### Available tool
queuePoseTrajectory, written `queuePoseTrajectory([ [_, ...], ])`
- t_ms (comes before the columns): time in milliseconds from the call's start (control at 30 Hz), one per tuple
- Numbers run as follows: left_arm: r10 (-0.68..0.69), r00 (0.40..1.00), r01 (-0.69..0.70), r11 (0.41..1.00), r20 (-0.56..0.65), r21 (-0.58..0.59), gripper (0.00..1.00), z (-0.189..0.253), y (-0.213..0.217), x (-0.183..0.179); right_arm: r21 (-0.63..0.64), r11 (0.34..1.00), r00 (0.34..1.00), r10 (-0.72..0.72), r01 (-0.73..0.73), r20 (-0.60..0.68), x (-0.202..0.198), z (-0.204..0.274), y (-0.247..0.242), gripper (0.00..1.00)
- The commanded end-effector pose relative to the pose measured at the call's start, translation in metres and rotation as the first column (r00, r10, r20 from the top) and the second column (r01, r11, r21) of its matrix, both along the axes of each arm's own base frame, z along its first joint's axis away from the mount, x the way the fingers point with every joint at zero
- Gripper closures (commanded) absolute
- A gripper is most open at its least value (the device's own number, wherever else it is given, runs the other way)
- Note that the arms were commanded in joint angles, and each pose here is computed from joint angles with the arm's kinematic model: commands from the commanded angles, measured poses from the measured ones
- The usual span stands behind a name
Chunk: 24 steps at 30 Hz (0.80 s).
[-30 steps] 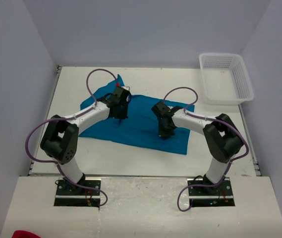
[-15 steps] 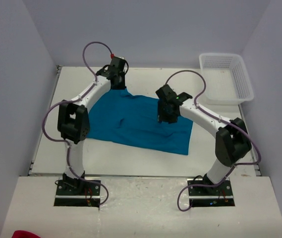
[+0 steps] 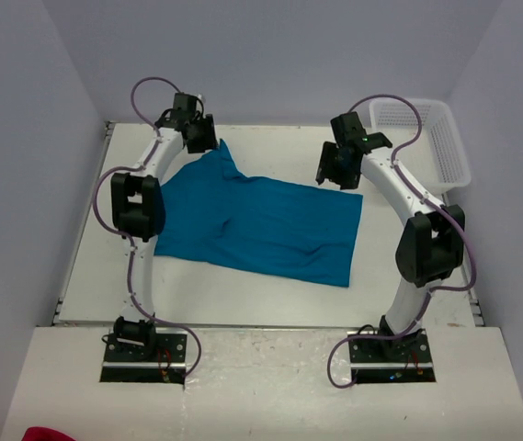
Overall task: Fold and stack the t-shirts
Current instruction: Grap the side of the flattened tshirt furthest away from the robot with both arms
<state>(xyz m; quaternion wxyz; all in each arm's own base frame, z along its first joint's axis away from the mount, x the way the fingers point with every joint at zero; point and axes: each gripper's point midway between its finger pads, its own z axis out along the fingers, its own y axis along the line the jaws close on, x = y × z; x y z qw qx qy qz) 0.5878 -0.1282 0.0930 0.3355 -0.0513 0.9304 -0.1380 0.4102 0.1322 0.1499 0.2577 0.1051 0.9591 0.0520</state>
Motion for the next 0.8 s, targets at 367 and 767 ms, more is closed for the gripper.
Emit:
queuePoseTrajectory([
  [367, -0.192, 0.972, 0.223, 0.936, 0.135, -0.272, 0.49, -0.025, -0.059, 0.024, 0.023, 0.998, 0.998, 0.053, -0.052, -0.017, -0.009, -0.009, -0.005, 0.37],
  [767, -0.144, 0.976, 0.171, 0.972, 0.165, -0.162, 0.52, -0.034, -0.033, 0.030, 0.012, 0.999, 0.998, 0.045, -0.045, -0.039, -0.013, -0.022, -0.012, 0.37],
])
